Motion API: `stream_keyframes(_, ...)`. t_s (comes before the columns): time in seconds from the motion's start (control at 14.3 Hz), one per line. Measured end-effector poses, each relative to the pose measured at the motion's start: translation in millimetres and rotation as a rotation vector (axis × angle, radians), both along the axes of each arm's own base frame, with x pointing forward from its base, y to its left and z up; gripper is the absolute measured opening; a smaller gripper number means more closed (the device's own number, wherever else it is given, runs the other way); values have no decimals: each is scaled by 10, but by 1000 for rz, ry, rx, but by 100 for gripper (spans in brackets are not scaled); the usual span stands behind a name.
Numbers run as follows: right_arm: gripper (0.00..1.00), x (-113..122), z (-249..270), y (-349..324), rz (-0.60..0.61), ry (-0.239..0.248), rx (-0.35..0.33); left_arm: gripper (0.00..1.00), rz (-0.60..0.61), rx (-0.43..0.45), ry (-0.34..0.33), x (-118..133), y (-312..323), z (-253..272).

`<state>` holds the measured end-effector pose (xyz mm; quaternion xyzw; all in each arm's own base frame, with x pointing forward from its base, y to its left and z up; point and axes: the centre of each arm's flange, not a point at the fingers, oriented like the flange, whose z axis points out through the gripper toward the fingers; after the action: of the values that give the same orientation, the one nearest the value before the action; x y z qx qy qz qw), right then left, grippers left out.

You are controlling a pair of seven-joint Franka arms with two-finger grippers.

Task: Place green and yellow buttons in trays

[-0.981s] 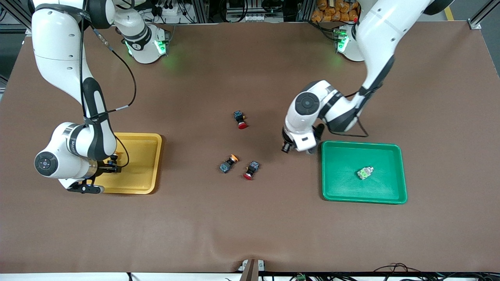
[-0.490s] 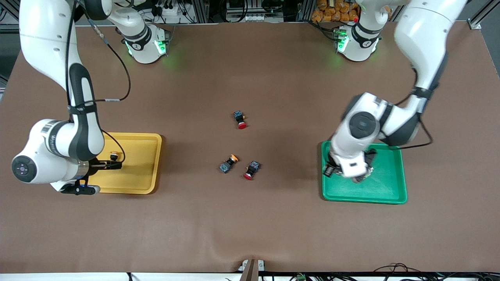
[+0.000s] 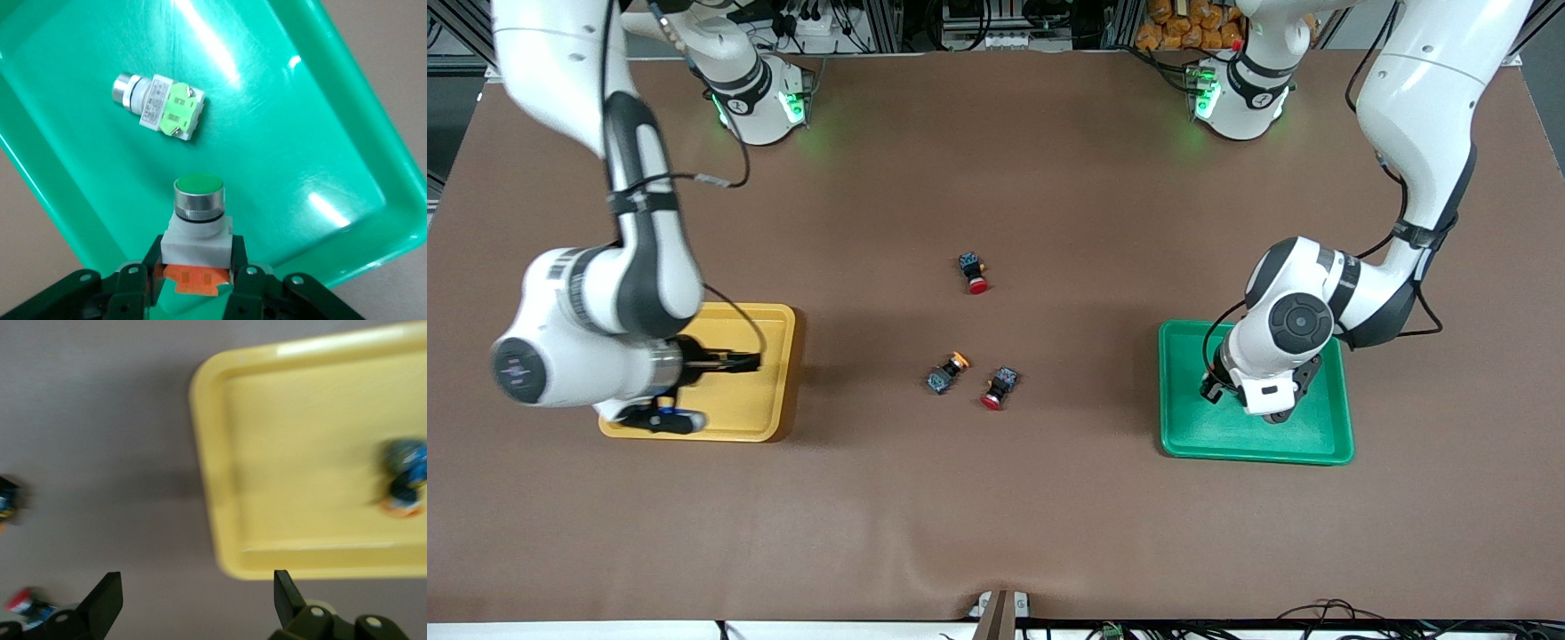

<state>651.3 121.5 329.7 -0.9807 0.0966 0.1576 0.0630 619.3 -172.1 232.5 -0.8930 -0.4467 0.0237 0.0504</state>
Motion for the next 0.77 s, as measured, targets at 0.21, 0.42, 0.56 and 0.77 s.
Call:
stream_keyframes(0.21,100,-28,12,728,-174,-57,-34,52,7,2,12,-7,46,-46)
stream_keyframes(0.42,100,-64,-216,1288,-340,-111,-76,80,15,-1,0,40,80,13)
stream_keyframes(0.56,100,-97,-459,1569,-392,-146,-92,99,18,-3,-27,80,53,163)
stream_keyframes(0.77,100,-138,-868,1989,-493,-215,-50,100,23,21,-60,131,58,551)
